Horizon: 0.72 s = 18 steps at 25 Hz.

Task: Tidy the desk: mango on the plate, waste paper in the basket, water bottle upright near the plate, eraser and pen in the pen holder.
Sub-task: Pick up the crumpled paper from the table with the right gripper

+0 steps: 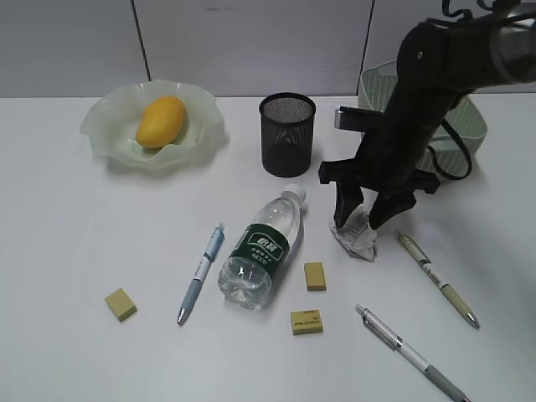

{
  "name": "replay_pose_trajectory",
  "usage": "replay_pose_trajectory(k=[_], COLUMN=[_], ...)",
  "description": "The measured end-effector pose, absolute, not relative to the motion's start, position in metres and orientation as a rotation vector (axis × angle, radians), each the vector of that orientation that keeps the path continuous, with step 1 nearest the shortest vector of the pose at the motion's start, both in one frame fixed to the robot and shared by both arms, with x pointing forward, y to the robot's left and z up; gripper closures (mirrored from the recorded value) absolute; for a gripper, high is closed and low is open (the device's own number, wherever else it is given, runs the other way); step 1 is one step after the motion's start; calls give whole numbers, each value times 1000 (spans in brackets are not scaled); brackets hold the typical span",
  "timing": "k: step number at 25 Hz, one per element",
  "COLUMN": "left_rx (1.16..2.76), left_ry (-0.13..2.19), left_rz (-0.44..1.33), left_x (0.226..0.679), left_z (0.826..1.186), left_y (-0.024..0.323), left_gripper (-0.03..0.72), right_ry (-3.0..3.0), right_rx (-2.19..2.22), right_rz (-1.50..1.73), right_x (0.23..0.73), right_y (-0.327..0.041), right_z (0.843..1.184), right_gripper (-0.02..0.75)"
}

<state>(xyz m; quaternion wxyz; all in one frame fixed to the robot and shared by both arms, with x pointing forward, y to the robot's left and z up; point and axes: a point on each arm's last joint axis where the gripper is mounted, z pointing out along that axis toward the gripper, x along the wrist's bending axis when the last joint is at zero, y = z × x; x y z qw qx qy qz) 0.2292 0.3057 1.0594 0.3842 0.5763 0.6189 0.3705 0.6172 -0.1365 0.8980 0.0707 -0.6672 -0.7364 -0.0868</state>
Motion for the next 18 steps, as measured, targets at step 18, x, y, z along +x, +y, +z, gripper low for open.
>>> replay_pose_trajectory(k=[18], left_rx=[1469], left_ry=[1577], left_rz=[944], left_x=[229], left_z=[1059], left_y=[306], left_gripper=[272], right_ry=[-2203], right_rx=[-2018], right_rz=[-259], right_x=[620], right_y=[-136], right_z=[885], right_gripper=[443])
